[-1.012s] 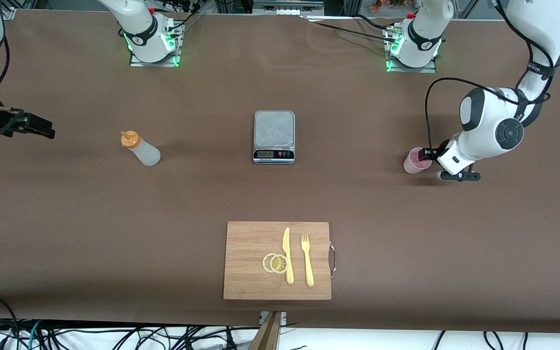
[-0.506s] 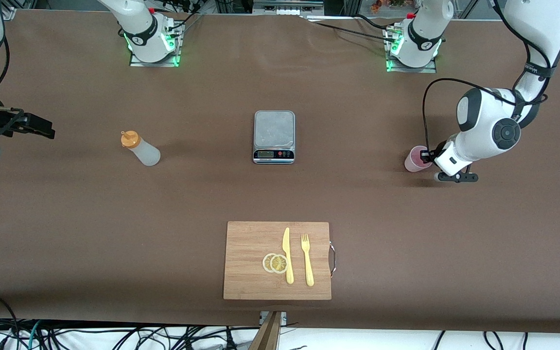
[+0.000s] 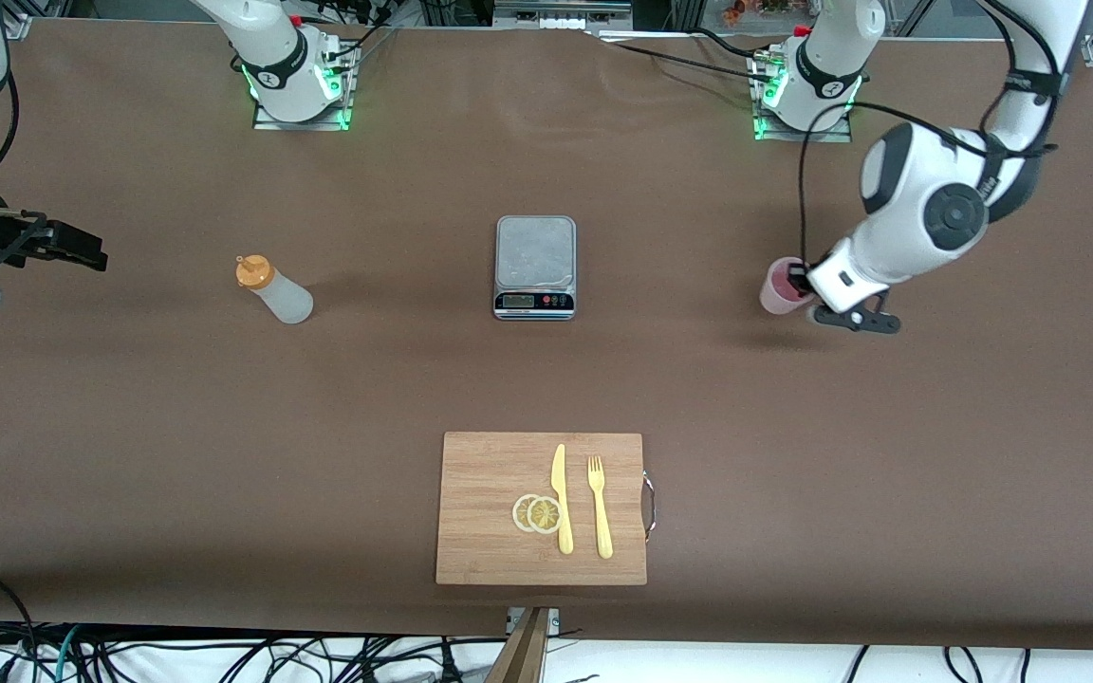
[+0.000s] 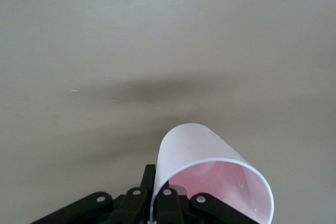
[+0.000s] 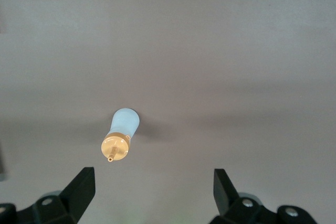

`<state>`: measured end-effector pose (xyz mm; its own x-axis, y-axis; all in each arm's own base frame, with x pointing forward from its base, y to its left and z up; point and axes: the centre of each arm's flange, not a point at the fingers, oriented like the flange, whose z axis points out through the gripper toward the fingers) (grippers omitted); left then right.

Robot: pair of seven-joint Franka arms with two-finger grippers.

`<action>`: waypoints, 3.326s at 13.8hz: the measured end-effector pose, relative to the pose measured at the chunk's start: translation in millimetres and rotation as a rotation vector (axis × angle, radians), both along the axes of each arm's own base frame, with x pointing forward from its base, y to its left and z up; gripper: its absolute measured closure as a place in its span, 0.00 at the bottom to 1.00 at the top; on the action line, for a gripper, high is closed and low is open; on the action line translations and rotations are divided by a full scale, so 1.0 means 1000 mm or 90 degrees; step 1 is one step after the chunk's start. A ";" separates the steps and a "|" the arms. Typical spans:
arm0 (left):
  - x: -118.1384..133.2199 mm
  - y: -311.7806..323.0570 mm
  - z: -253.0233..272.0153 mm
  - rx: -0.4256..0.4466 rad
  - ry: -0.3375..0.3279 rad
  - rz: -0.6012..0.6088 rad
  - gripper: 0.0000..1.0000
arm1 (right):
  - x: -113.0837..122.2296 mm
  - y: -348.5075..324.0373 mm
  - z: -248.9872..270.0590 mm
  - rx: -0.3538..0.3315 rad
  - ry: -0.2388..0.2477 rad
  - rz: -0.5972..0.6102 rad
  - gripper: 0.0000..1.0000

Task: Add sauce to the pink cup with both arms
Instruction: 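Lift the pink cup with the left gripper and carry it onto the scale, then open the left gripper to release the cup and raise it away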

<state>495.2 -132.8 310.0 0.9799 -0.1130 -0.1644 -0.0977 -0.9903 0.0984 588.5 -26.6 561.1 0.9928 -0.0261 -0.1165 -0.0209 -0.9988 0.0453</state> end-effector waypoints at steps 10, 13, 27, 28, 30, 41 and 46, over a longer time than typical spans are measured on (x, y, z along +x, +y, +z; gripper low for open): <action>-0.107 -0.309 0.041 -0.001 0.007 0.163 0.96 | 0.000 0.000 0.000 0.000 0.000 0.000 0.00; -0.107 -0.368 -0.003 0.010 0.034 0.196 0.96 | 0.000 0.000 0.000 0.000 0.000 0.000 0.00; -0.080 -0.366 -0.061 0.024 0.037 0.225 0.64 | 0.007 -0.002 -0.019 0.000 0.021 -0.003 0.00; -0.080 -0.366 -0.061 0.024 0.037 0.225 0.53 | 0.007 -0.002 -0.019 -0.001 0.021 -0.003 0.00; -0.080 -0.366 -0.055 0.026 0.039 0.223 0.33 | 0.006 -0.002 -0.019 -0.001 0.026 -0.003 0.00; -0.001 -0.209 0.107 0.008 0.019 0.159 0.00 | 0.004 -0.003 -0.045 0.019 0.101 0.134 0.00; -0.010 -0.010 0.167 0.037 -0.007 0.092 0.00 | 0.008 -0.005 -0.060 0.056 0.124 0.308 0.00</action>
<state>485.3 -142.5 477.1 0.9870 0.0385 -0.1559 0.0454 -0.9981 0.0408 596.1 -31.8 501.1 0.8486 0.4478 -0.2817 0.4435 -0.8924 -0.0828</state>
